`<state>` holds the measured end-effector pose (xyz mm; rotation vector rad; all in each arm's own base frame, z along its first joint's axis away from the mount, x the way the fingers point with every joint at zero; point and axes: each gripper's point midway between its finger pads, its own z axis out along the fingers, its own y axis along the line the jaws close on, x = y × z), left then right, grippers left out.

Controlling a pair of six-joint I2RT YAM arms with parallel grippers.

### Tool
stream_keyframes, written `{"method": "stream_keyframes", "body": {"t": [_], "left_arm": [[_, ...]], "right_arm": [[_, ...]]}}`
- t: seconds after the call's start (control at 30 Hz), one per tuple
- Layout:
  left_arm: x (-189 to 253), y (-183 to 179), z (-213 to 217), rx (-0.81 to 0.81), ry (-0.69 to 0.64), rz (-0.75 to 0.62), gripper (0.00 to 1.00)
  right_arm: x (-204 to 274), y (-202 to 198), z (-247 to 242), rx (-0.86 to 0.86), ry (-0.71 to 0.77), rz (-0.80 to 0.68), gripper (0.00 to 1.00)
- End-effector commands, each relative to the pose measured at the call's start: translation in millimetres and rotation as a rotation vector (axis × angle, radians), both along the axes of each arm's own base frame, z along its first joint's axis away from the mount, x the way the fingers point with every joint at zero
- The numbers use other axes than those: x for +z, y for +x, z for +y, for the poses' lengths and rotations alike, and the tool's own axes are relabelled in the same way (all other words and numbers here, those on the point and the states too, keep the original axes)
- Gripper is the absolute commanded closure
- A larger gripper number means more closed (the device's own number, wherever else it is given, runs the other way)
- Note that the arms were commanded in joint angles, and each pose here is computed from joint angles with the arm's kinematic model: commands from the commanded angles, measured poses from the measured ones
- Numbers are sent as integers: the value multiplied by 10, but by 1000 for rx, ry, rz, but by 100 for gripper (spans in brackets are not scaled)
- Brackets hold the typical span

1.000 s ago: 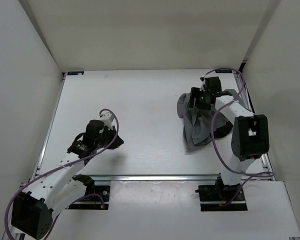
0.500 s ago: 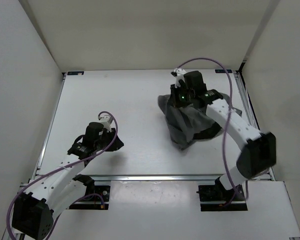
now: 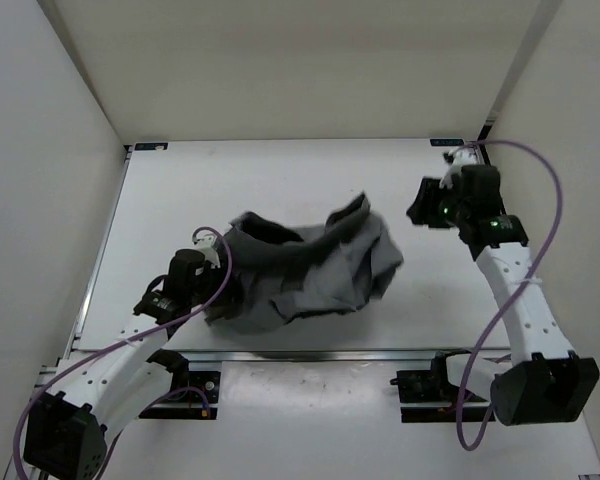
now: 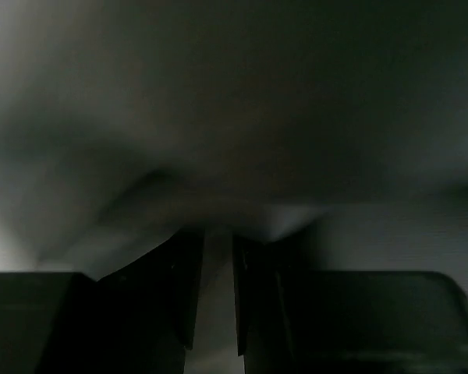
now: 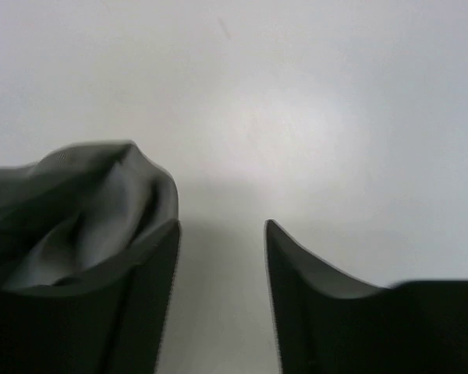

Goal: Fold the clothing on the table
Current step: Flatten the skirt out

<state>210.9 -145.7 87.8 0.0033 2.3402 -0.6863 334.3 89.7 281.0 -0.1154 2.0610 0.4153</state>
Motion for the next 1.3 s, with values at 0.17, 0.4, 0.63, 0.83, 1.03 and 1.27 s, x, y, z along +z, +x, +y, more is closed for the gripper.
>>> {"method": "stream_keyframes", "body": {"t": [0.17,0.4,0.63,0.83,1.03,1.27], "left_arm": [[107,86,-45,-3,24,-33,63],[427,361,-251,-48,6,-91,44],[476,502,-664,-132,39,-101,39],[243,545,-802,-90,110,-52,34],[204,582,-1072,-234,262,-133,34],[7,613,-1130,-440,513,-182,34]], "right_arm": [[-1033,-621,-314,-139,-186,311,40],[-943,-500,336,54,-50,262,41],[-1163,-424,933,207,-45,317,41],[-1228,-454,998,214,-56,315,42],[-1255,-523,897,198,-40,327,41],[-1293,-576,763,176,-29,336,41]]}}
